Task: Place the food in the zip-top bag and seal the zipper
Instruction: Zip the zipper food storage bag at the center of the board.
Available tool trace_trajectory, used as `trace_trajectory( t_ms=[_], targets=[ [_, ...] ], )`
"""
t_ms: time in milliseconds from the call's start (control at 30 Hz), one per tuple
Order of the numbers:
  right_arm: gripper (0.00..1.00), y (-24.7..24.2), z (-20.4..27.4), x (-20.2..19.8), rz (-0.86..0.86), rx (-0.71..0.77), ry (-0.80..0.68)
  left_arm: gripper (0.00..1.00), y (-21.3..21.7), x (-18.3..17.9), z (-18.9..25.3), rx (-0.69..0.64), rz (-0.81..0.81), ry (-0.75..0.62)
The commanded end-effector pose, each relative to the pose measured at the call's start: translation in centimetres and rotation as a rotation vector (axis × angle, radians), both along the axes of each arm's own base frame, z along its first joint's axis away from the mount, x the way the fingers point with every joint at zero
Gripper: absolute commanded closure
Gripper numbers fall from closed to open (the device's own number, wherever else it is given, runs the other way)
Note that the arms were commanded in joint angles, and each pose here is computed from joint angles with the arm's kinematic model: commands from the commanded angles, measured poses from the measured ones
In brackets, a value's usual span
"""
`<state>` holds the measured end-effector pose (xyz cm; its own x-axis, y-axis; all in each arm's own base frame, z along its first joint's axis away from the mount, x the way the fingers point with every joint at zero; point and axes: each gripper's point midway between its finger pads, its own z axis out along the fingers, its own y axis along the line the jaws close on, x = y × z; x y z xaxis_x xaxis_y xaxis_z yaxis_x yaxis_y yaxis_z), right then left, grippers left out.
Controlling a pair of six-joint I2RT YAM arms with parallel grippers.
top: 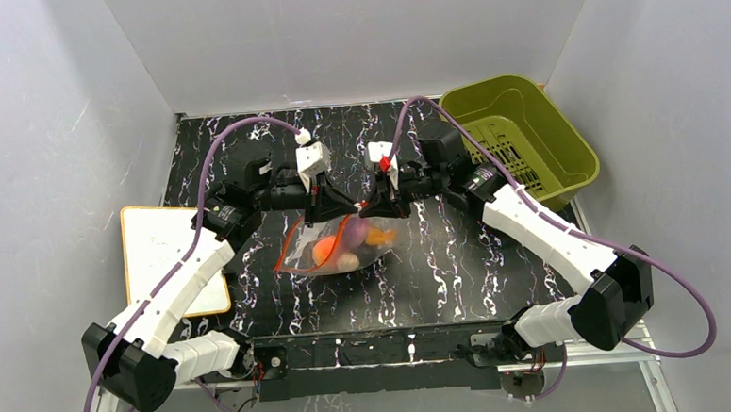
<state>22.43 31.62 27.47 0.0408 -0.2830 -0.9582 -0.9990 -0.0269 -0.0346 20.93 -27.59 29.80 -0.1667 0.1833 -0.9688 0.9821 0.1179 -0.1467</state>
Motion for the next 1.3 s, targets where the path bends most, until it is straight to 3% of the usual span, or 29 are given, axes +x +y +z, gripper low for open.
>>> trace_trajectory(
  t_ms=[0, 433, 667, 700, 767, 833, 1267],
  targets=[
    [1.0, -0.1, 2.6, 0.0, 0.022, 0.051, -0.072, 1.0, 0.2, -1.0, 2.3, -0.044, -0.031, -0.021],
    [1.0, -0.8, 4.5, 0.1, -0.028, 0.147, -0.076, 1.0, 1.3, -1.4, 0.0, 0.037, 0.0, -0.019],
    [1.0, -1.1, 4.0, -0.3, -0.03, 0.115, -0.059, 1.0, 1.4, -1.4, 0.0, 0.03, 0.013, -0.024],
    [0.96, -1.2, 4.2, -0.4, -0.016, 0.11, -0.062, 1.0, 1.3, -1.4, 0.1, 0.025, 0.01, -0.027],
    [0.76, -1.2, 4.1, -0.4, -0.009, 0.085, -0.058, 1.0, 1.1, -1.4, 0.6, 0.008, 0.003, -0.029],
    [0.7, -1.3, 4.3, -0.4, -0.002, 0.07, -0.065, 1.0, 0.9, -1.3, 1.0, -0.009, -0.003, -0.03],
    [0.7, 0.9, 3.2, -0.3, 0.006, 0.016, -0.092, 1.0, 0.5, -1.2, 1.5, -0.027, -0.025, -0.034]
  ],
)
